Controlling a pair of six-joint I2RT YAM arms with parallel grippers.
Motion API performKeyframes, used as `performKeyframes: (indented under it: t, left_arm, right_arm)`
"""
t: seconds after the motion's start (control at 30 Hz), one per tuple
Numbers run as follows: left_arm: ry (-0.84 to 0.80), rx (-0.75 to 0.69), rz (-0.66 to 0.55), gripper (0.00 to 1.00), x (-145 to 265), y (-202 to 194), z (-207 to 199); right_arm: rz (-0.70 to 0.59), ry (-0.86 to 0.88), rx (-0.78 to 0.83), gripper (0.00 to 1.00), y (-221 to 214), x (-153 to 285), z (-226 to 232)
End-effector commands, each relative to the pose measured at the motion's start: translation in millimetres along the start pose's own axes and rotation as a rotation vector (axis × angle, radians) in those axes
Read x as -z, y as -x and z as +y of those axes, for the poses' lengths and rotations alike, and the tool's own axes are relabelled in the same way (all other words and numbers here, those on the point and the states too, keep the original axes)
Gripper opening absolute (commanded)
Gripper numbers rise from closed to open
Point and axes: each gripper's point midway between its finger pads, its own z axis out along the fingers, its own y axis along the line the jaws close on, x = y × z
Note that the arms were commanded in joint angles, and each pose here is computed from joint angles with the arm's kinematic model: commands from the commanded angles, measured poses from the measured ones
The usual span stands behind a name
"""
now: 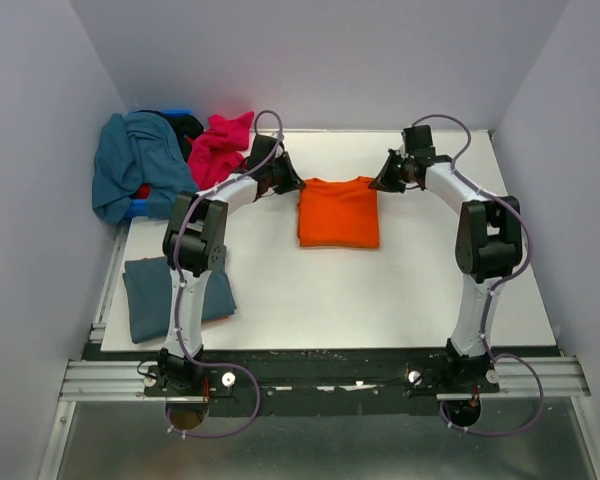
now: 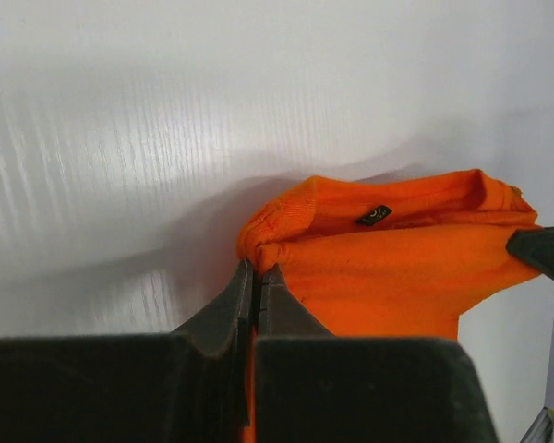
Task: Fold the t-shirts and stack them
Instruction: Put the neatly folded tshirt into the corner of the board with both arms
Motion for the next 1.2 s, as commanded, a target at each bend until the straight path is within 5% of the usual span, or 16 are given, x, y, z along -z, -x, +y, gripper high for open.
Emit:
performKeyframes:
  t: [0.0, 0.77, 1.0, 1.17]
  left_arm:
    - [-0.028, -0.106, -0.136, 0.0, 49, 29, -24]
    - [0.12, -0.127, -0.39, 0.0, 285, -9, -36]
    - [0.374, -0.072, -0.529, 0.0, 391, -21, -4]
    - [0.713, -0.012, -0.565, 0.0, 457, -44, 49]
  right_arm:
    - [-0.067, 0.094, 0.104, 0.01, -7, 39, 33]
    - [-0.2, 0.386, 0.39, 0.01, -92, 190, 129]
    - [-0.147, 0.543, 0.481, 0.01, -138, 222, 191]
    - [-0.074, 0.64, 0.554, 0.01, -185, 233, 241]
